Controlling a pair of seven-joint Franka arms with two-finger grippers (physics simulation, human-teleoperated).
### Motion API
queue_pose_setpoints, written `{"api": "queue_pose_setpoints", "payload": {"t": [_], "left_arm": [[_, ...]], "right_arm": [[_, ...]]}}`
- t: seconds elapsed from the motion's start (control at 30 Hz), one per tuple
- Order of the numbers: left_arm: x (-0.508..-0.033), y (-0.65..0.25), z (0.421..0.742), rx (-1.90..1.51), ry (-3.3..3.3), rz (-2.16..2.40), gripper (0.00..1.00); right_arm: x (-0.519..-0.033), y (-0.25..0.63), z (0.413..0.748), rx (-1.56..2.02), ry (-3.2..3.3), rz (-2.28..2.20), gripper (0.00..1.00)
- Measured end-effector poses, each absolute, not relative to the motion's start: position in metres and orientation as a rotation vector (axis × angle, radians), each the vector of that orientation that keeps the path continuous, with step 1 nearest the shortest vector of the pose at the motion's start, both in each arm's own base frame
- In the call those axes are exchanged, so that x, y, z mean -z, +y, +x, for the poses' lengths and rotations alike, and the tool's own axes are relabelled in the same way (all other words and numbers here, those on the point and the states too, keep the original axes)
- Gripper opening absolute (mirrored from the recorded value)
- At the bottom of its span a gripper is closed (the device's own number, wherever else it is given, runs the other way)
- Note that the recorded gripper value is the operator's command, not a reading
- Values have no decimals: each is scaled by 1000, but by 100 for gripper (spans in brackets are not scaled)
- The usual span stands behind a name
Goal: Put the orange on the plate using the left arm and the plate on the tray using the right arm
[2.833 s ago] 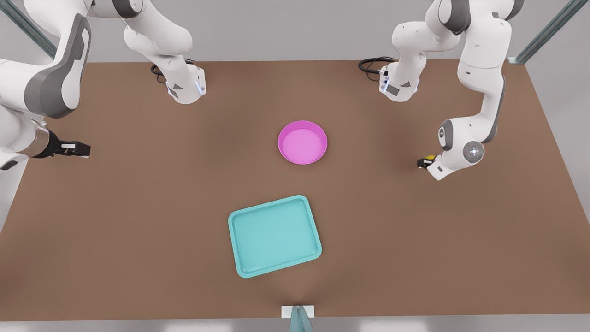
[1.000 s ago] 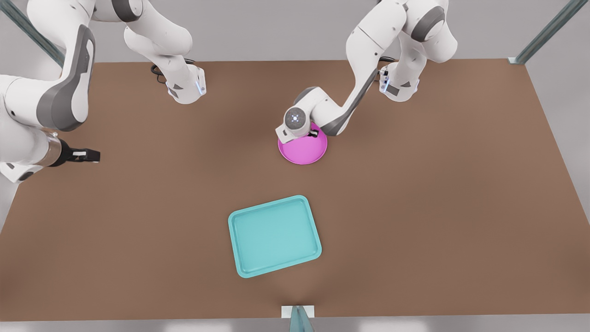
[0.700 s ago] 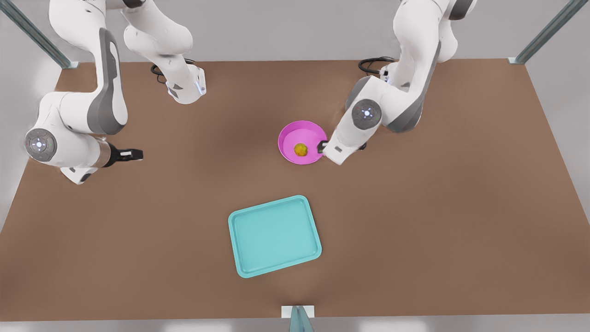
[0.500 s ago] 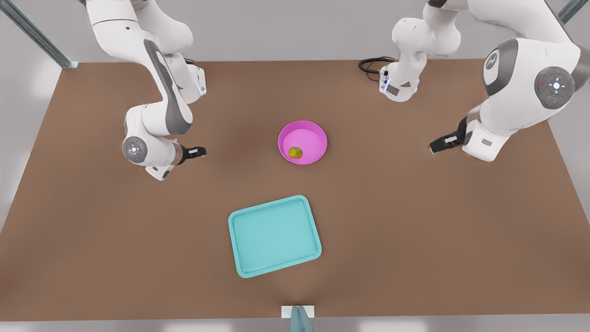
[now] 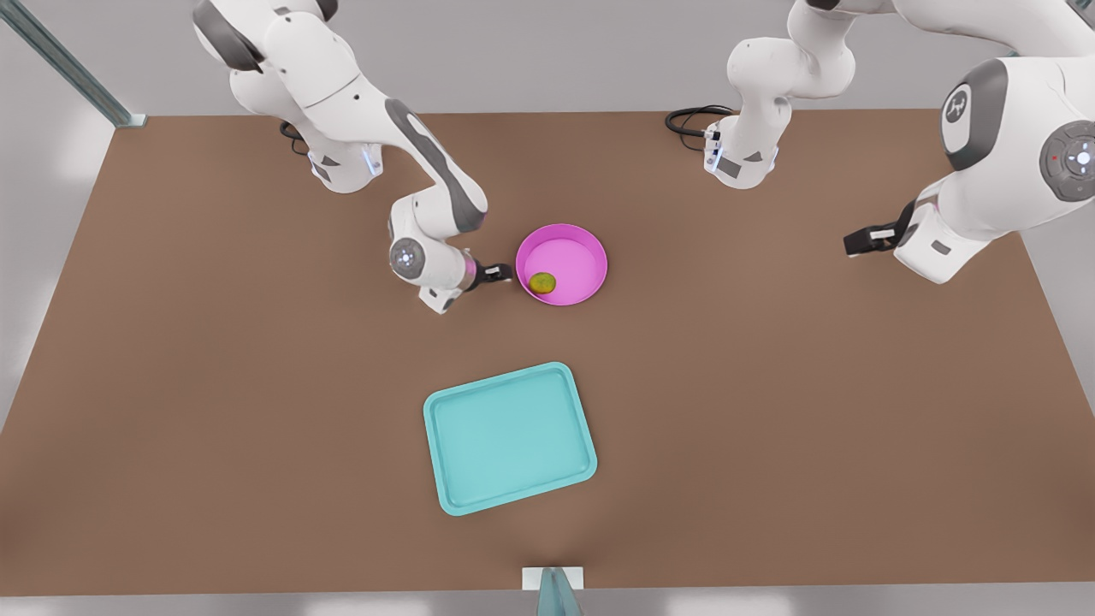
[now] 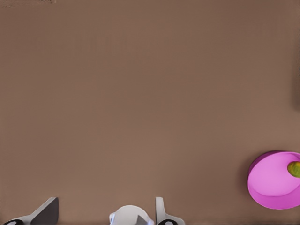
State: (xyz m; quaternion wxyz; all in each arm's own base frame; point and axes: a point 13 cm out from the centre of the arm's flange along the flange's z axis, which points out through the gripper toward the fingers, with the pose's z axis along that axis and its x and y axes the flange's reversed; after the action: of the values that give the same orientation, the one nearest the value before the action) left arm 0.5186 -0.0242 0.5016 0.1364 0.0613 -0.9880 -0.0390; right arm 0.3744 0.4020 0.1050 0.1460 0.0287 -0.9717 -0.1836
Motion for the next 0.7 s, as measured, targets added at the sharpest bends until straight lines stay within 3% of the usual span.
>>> {"api": "queue_pose_setpoints", "payload": {"t": [0.3,0.7], "left_arm": [[-500,-23,517,96,-2854,58,100],[-501,-24,515,85,-2849,-30,100]], "right_arm": [[-76,443,312,542,-2808,29,100],[-56,457,324,573,-2854,-116,100]]}}
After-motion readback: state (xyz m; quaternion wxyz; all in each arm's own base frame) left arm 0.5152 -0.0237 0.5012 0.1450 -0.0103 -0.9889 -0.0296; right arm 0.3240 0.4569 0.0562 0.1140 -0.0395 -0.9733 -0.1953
